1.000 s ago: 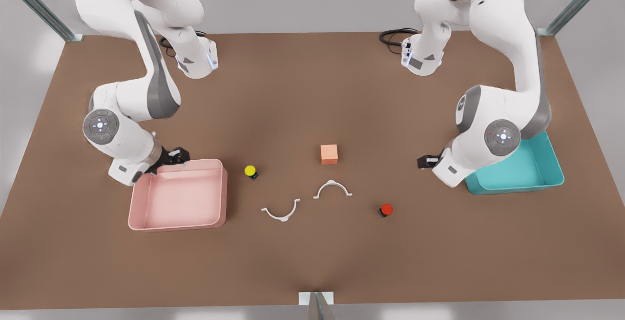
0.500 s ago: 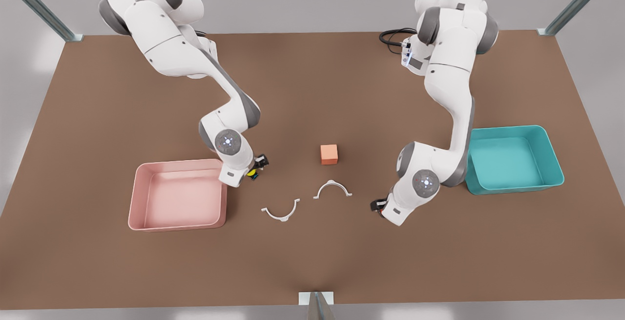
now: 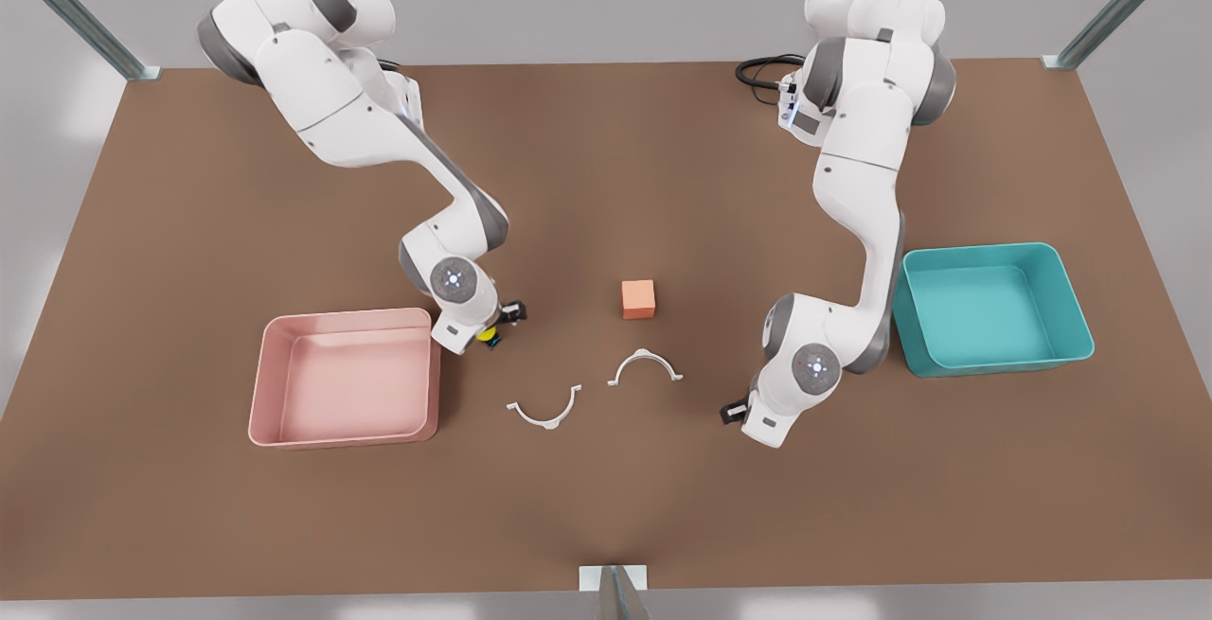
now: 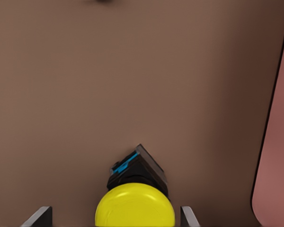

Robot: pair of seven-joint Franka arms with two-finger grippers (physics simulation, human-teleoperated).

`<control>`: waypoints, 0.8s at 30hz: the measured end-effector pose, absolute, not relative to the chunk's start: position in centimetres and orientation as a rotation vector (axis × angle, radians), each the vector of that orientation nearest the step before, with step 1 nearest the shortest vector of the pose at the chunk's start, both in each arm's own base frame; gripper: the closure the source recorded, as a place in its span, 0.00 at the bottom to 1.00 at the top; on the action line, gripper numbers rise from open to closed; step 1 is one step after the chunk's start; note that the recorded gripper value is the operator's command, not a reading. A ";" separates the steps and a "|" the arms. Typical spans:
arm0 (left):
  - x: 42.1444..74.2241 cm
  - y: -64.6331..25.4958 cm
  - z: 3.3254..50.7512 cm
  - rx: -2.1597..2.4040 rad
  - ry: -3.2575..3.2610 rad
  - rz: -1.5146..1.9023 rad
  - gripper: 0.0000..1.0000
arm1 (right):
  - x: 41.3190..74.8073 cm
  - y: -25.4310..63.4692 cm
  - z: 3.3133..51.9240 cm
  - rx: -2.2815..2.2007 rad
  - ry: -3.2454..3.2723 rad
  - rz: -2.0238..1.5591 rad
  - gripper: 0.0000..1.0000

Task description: Place the red button in the blue storage box with the left arm, and place the yellow button in the pink storage box with the right arm

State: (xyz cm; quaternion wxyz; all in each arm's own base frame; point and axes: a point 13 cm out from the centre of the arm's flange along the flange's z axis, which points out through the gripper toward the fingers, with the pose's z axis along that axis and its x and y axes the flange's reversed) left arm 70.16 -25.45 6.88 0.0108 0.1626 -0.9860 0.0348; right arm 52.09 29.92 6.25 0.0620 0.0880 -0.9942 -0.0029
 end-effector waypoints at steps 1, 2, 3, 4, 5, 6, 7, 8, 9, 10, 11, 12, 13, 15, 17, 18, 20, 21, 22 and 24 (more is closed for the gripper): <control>70.1 -25.4 6.8 0.516 -3.075 0.108 0.30 | 51.4 29.8 5.6 0.258 -2.999 -0.006 0.00; 70.1 -25.4 6.8 0.523 -3.074 0.107 0.35 | 50.9 29.8 5.2 0.250 -2.996 -0.005 0.00; 70.1 -25.4 6.8 0.531 -3.073 0.107 0.36 | 50.7 29.8 4.9 0.240 -2.997 -0.007 0.04; 70.2 -25.4 6.8 0.538 -3.073 0.108 0.36 | 50.8 29.4 4.6 0.218 -3.002 -0.014 0.05; 70.2 -25.4 6.9 0.545 -3.073 0.108 0.39 | 51.0 29.2 4.5 0.198 -3.010 -0.023 0.09; 70.3 -25.4 7.0 0.552 -3.074 0.108 0.40 | 51.3 29.1 4.4 0.182 -3.021 -0.032 0.10; 70.3 -25.4 7.0 0.559 -3.074 0.109 0.42 | 51.6 29.0 4.3 0.176 -3.034 -0.036 0.11; 70.4 -25.4 7.1 0.564 -3.074 0.109 0.47 | 52.0 28.9 4.2 0.173 -3.047 -0.039 0.12; 70.4 -25.4 7.1 0.568 -3.074 0.107 0.48 | 52.3 28.9 4.2 0.169 -3.059 -0.045 0.14; 70.4 -25.4 7.1 0.573 -3.073 0.106 0.52 | 52.5 29.0 4.3 0.166 -3.069 -0.050 0.19; 70.4 -25.4 7.1 0.578 -3.073 0.104 0.52 | 52.7 29.1 4.3 0.163 -3.079 -0.056 0.21; 70.4 -25.4 7.2 0.584 -3.073 0.103 0.52 | 52.9 29.2 4.3 0.160 -3.086 -0.060 0.22; 70.6 -25.3 7.8 0.590 -3.079 0.103 0.52 | 53.0 29.3 4.3 0.159 -3.092 -0.063 0.22; 71.6 -24.7 12.1 0.603 -3.113 0.108 0.52 | 53.2 29.5 4.3 0.157 -3.103 -0.067 0.25; 72.4 -22.9 17.6 0.630 -3.142 0.095 0.52 | 53.4 29.7 4.4 0.151 -3.114 -0.075 0.25; 72.5 -21.1 20.4 0.651 -3.144 0.078 0.52 | 53.5 29.8 4.5 0.148 -3.120 -0.079 0.25; 71.2 -15.1 24.2 0.717 -3.101 0.034 0.52 | 53.7 29.9 4.6 0.139 -3.129 -0.088 0.26; 69.8 -11.8 25.1 0.743 -3.066 0.004 0.52 | 53.7 29.9 4.5 0.135 -3.132 -0.092 0.27; 68.1 -8.3 25.6 0.766 -3.028 -0.025 0.52 | 53.5 30.0 4.4 0.132 -3.133 -0.095 0.27; 64.5 -1.3 26.3 0.802 -2.961 -0.077 0.52 | 53.4 30.0 4.2 0.126 -3.136 -0.101 0.30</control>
